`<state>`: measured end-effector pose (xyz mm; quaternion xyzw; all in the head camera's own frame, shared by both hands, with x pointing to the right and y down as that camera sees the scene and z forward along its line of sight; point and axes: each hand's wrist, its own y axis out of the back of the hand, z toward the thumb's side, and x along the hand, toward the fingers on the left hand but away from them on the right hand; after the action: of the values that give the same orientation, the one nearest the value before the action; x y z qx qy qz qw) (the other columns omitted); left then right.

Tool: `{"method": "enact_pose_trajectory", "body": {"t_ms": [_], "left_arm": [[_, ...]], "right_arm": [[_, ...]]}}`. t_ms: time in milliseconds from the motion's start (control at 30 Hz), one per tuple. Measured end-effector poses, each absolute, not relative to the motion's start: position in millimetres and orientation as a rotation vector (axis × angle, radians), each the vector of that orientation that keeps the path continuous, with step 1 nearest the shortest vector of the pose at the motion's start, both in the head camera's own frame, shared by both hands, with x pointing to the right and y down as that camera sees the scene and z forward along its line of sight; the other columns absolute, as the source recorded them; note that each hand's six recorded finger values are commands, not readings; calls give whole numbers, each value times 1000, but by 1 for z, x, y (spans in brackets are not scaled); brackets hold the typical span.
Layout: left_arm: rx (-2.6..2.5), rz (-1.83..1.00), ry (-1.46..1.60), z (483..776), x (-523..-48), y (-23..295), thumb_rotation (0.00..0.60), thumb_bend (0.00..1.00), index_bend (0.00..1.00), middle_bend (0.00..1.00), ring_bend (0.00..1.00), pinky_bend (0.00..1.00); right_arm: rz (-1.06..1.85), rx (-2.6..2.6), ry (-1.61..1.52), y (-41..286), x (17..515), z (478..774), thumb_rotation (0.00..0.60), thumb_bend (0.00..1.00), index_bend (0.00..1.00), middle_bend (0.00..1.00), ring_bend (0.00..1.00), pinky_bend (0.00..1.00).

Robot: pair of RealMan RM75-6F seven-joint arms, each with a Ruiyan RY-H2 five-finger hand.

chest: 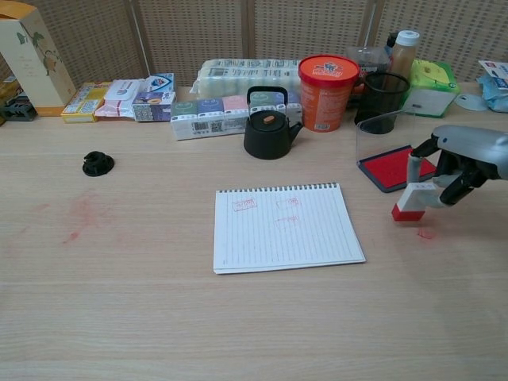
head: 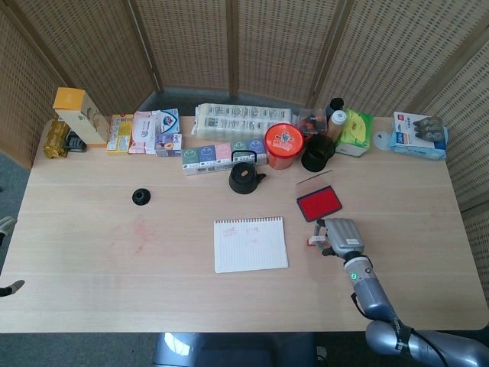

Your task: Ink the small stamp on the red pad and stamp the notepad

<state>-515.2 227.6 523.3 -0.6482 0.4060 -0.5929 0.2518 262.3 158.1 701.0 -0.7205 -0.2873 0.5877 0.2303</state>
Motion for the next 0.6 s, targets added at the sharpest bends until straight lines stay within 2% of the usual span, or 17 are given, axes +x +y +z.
{"method": "enact_pose_trajectory", "body": {"t_ms": [400,600], "left_arm": [[-1770,-1613,1093,524,-514,229,600,0,0,0,0,101],[-1772,-1617,1088,525,-514,230,600,0,0,0,0,101]], "right_arm": [[1441,-2019,-740,138,202,673,600,538,641,990,1000,1000],[1428,-1938,-704,114,188,680,600,572,646,993,1000,1000]]}}
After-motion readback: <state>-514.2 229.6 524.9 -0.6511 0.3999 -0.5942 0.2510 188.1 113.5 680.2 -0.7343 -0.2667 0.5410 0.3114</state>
